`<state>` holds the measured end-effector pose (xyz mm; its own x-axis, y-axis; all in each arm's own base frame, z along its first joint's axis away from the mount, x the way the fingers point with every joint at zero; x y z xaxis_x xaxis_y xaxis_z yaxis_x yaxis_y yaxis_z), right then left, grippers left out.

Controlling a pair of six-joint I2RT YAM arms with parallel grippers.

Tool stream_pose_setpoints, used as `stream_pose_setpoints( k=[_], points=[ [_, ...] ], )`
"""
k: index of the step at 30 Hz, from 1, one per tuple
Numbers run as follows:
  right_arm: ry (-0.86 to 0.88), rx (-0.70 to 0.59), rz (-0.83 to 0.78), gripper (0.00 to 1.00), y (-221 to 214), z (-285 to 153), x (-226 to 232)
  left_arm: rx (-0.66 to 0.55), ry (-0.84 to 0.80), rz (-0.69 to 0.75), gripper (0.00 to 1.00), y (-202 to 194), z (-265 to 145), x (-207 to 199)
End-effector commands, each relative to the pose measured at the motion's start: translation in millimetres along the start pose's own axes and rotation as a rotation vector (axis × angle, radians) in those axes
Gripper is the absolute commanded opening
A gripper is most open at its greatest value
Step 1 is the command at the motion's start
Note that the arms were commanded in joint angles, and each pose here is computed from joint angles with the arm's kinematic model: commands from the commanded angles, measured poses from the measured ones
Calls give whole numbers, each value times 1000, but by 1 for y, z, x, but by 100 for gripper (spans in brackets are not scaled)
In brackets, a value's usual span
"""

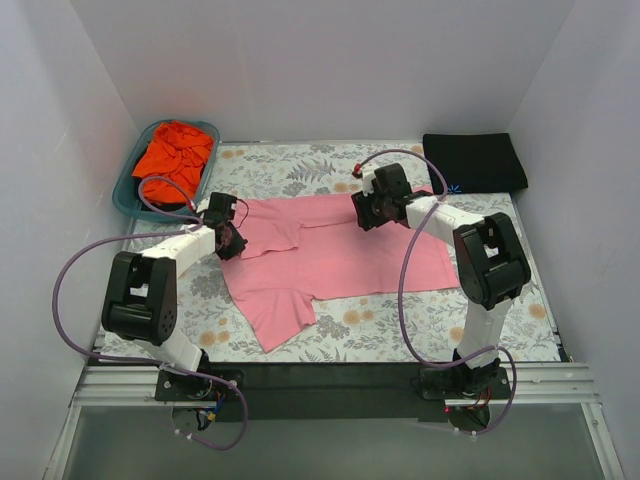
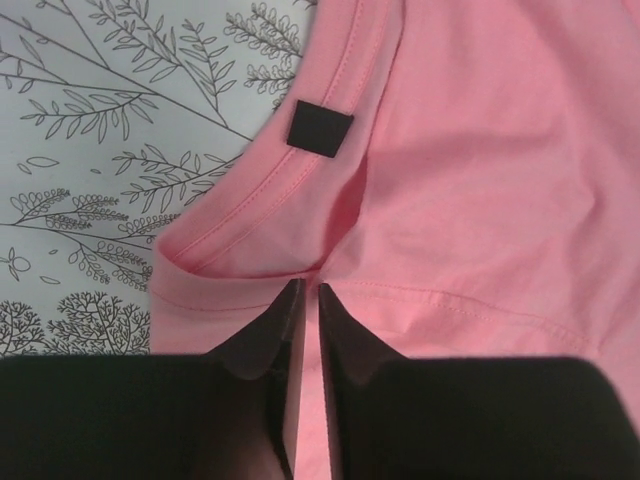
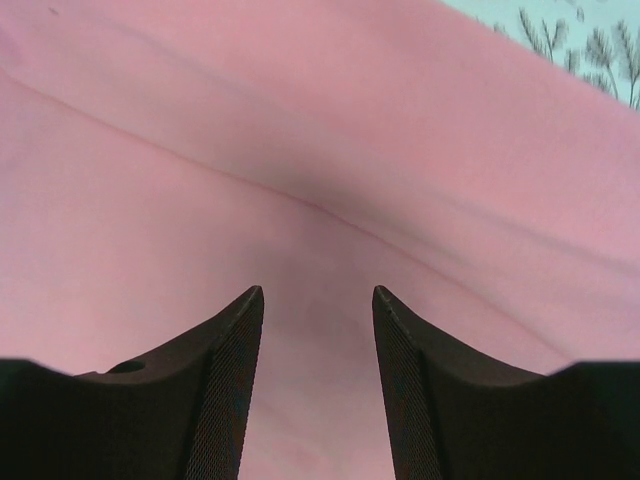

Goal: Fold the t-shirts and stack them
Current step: Fold the tshirt

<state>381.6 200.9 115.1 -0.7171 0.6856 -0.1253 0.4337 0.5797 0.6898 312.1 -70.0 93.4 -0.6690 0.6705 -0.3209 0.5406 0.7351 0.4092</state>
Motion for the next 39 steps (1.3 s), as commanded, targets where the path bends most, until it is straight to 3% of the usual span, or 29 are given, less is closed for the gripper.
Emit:
stream_pose_setpoints(
  k=[1,3,11,19,27,33,39],
  points=[
    [-49,-62,51,55,5,-13,-15,-36,82,-61,8,2,1,9],
    [-77,-50,90,54,-4,-14,-28,-51,159,-81,0,-1,1,24],
    [-155,-63,197,54,-15,-24,-70,-121,147,-183,0,8,-22,37],
    [-169,-101,277,54,-13,-27,-99,-54,-12,-184,20,15,-24,2],
    [-174,-93,370,54,-29,-14,-123,-16,161,-216,14,-14,2,42],
    [-159,-78,438,54,-46,-3,-141,-80,205,-283,11,-21,-12,70],
    [-152,-106,488,54,-48,-7,-154,-99,222,-265,12,-15,-19,70]
  ],
)
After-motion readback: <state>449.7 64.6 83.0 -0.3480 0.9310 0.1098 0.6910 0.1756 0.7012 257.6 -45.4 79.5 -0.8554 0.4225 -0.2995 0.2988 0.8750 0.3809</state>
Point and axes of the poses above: each gripper's point midway between its finger pads, its own z axis out along the fingers, its own x axis along the line the jaws close on, y = z × x, the point moved 7 cm from there along -z, back along the fingers, and after that the axes turned 14 degrees about -z, right-handed, at the moved point
